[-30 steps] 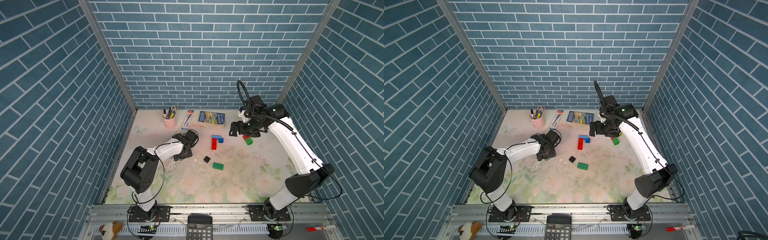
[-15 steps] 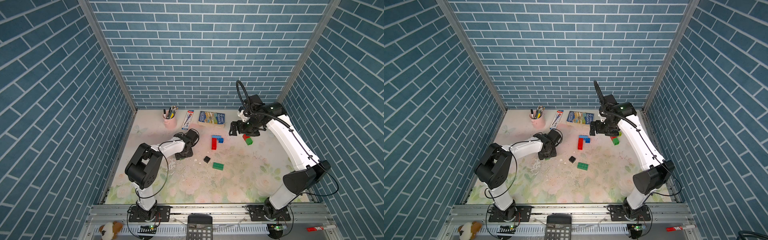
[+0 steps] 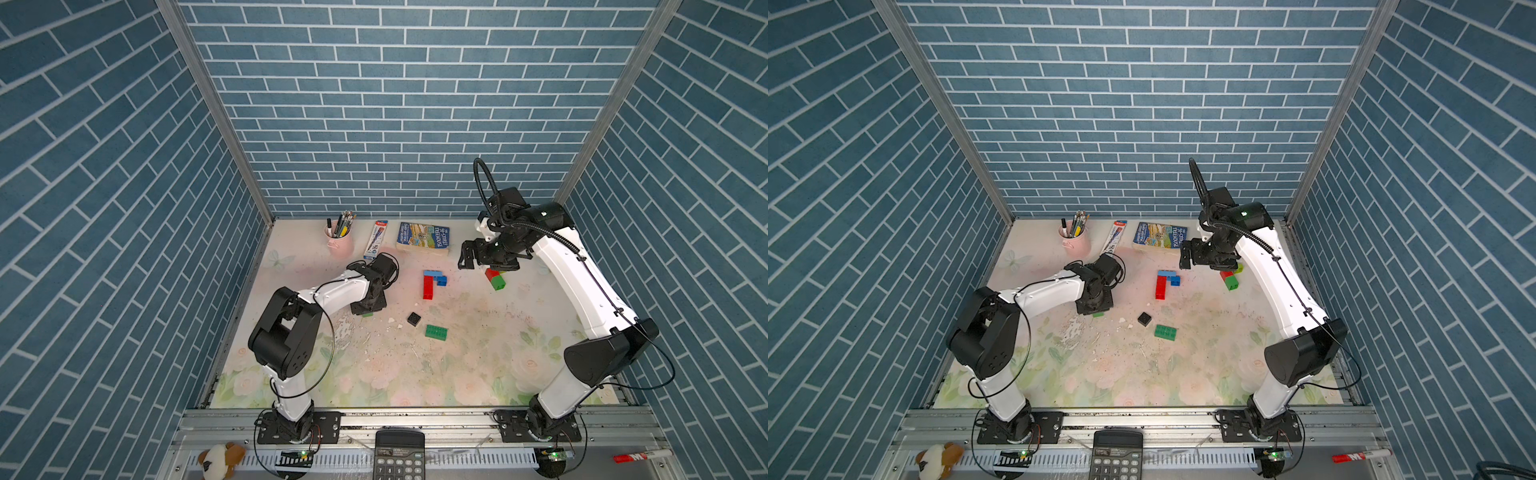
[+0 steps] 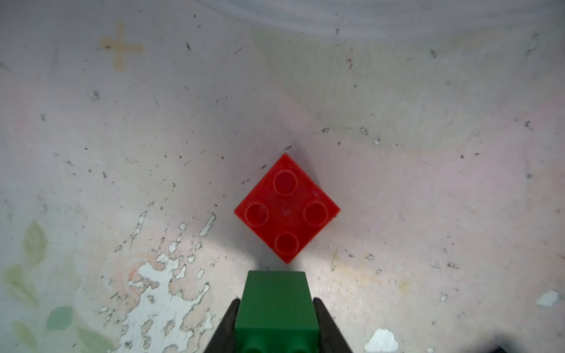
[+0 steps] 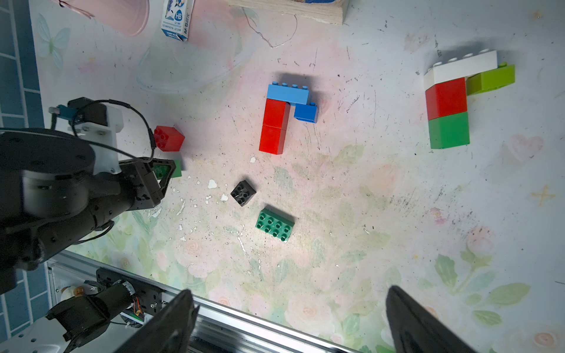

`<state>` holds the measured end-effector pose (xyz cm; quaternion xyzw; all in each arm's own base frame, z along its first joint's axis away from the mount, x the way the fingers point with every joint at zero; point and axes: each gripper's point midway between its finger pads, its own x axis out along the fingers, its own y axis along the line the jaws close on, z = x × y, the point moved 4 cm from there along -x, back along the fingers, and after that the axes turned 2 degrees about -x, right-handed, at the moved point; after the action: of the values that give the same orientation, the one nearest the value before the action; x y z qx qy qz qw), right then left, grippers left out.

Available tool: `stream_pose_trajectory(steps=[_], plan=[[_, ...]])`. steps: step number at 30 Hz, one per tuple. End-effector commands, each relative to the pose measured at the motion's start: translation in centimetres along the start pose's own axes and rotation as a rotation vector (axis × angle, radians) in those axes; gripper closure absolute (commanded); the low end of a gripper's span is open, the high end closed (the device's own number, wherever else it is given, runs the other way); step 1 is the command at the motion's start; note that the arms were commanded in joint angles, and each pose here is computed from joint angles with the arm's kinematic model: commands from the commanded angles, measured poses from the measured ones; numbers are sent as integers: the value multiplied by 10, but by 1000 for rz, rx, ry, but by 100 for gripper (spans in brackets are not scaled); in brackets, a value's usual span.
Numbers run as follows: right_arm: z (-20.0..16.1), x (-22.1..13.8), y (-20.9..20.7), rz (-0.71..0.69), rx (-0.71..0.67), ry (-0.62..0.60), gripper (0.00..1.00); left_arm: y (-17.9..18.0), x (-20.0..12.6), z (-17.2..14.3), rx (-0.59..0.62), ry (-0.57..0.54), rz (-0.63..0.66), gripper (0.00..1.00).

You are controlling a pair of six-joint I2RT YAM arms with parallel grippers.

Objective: Assemble the letter r with lego
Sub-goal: Pick up the lego brick from the center of the board, then assemble the lego brick with the lego brick.

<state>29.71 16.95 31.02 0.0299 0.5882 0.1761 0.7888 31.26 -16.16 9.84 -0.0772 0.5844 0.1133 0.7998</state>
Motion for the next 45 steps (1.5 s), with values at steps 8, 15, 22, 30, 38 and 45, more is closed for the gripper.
stream_pose_trajectory(steps=[8,15,22,30,38,45], plan=[[-4,-11,0,10,-16,-1,3,24,-42,64,146,-116,-10,81],[-5,-27,-2,-20,-12,-33,3,11,0,72,209,-69,-6,86],[-15,-29,-7,-36,14,-39,3,13,21,63,201,-42,-26,86],[-19,-28,-9,-42,30,-35,3,24,19,52,175,-40,-26,86],[-20,-24,-7,-23,33,-21,3,37,0,74,112,-129,-62,85],[-24,-27,-8,-33,32,-19,3,42,1,76,113,-122,-50,85]])
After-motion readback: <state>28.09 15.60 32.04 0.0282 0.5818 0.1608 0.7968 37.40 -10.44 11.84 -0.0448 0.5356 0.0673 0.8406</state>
